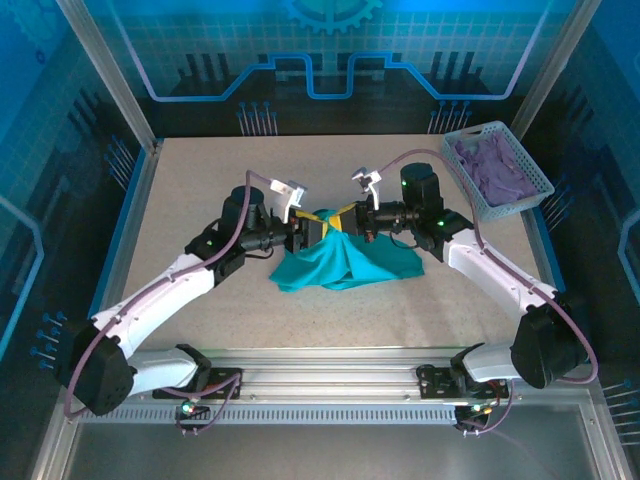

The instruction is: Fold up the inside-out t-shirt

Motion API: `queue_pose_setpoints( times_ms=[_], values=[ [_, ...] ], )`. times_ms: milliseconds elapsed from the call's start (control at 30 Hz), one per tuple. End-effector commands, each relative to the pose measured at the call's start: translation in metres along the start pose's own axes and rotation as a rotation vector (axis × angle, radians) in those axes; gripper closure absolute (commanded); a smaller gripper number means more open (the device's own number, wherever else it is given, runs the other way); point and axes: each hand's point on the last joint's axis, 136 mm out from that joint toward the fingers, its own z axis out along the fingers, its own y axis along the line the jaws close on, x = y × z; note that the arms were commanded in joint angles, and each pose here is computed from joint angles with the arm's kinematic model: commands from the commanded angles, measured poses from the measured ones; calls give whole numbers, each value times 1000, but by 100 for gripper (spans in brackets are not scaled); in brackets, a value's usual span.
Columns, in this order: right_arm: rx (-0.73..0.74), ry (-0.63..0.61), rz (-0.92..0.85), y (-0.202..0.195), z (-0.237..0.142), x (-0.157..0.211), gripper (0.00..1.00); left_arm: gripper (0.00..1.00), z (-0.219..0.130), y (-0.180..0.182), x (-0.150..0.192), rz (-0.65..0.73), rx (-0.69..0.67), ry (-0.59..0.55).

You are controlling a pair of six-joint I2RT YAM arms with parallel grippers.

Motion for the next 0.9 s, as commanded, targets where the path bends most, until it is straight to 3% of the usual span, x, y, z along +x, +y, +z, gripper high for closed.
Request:
queue_pose_setpoints(
  times_ms=[0,300,400,500,567,667,733,867],
  values=[
    [-21,-21,-49,13,-8,-14,100,61,-2,0,-8,40,-8,-5],
    [-18,-22,-48,12,-8,-15,100,84,-1,5,-8,28,-12,-5],
    [6,-27,-48,10,-9,-18,100,97,-4,1,-12,11,-7,-17],
    [181,-8,-11,-12,-9,-18,99,100,-11,-5,-19,-45,0,-36],
    [463,48,-4,-39,-17,-12,90,100,-17,-10,-24,-115,4,-45],
    [762,94,-133,-47,-32,-8,77,100,-27,-19,-30,-224,-1,-49],
    [818,66,-221,-35,-37,-10,71,100,-31,-20,-30,-252,-45,-51],
    [681,-26,-359,8,-25,0,58,100,-38,-16,-28,-242,-133,-74]
  ],
)
